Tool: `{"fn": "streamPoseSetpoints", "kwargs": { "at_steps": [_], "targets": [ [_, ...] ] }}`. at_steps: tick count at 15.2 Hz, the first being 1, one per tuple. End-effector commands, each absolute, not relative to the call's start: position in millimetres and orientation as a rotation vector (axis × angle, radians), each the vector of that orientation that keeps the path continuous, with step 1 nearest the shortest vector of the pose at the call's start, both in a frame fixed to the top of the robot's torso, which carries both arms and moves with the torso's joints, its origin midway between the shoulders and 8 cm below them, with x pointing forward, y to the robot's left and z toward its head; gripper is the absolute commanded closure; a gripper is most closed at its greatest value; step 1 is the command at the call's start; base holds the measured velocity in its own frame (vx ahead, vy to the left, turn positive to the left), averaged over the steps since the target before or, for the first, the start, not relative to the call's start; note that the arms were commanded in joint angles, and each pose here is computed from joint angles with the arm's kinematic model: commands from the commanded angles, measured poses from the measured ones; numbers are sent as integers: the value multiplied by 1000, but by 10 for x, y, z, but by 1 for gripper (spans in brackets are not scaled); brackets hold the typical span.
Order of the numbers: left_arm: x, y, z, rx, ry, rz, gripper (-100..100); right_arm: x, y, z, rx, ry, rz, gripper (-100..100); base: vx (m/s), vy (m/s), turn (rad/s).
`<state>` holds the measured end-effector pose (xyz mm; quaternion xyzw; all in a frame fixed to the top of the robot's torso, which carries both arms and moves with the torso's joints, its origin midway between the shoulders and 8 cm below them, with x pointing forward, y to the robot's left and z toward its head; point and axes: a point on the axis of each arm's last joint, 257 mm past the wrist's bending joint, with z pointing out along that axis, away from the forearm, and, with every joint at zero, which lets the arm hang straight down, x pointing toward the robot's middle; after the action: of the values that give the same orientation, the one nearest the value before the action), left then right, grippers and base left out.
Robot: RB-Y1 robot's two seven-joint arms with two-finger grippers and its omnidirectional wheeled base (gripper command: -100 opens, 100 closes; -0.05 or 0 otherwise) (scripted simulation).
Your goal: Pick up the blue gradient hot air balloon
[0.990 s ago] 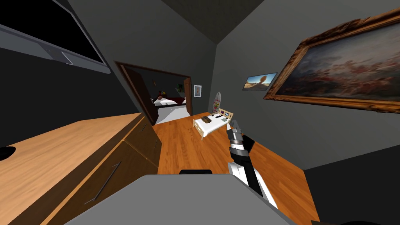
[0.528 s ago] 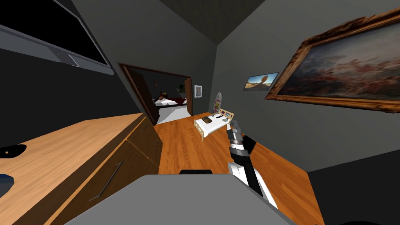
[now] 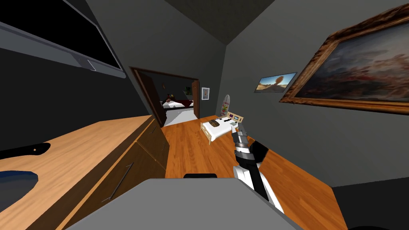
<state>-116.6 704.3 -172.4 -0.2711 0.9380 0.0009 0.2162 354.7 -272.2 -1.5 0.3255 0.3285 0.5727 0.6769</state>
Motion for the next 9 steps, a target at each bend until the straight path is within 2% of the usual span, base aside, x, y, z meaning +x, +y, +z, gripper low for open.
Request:
{"fn": "streamPoseSetpoints", "kwargs": {
  "at_steps": [1,4,5,8,9],
  "targets": [
    [-1213,7018,-1690,-756,2601,26,100,3547,-2722,-15,732,738,1287,0,38,80,162],
    [-1071,6873,-1785,-730,2599,-43,100,3548,-2721,-15,732,738,1287,0,24,39,12],
    [-1225,6903,-1691,-749,2608,21,100,3548,-2721,-15,732,738,1287,0,21,56,137],
    [-1035,6733,-1782,-711,2603,-57,100,3548,-2722,-15,732,738,1287,0,32,60,75],
    [-1171,6769,-1667,-723,2615,11,100,3548,-2721,-15,732,738,1287,0,38,58,97]
  ]
}}
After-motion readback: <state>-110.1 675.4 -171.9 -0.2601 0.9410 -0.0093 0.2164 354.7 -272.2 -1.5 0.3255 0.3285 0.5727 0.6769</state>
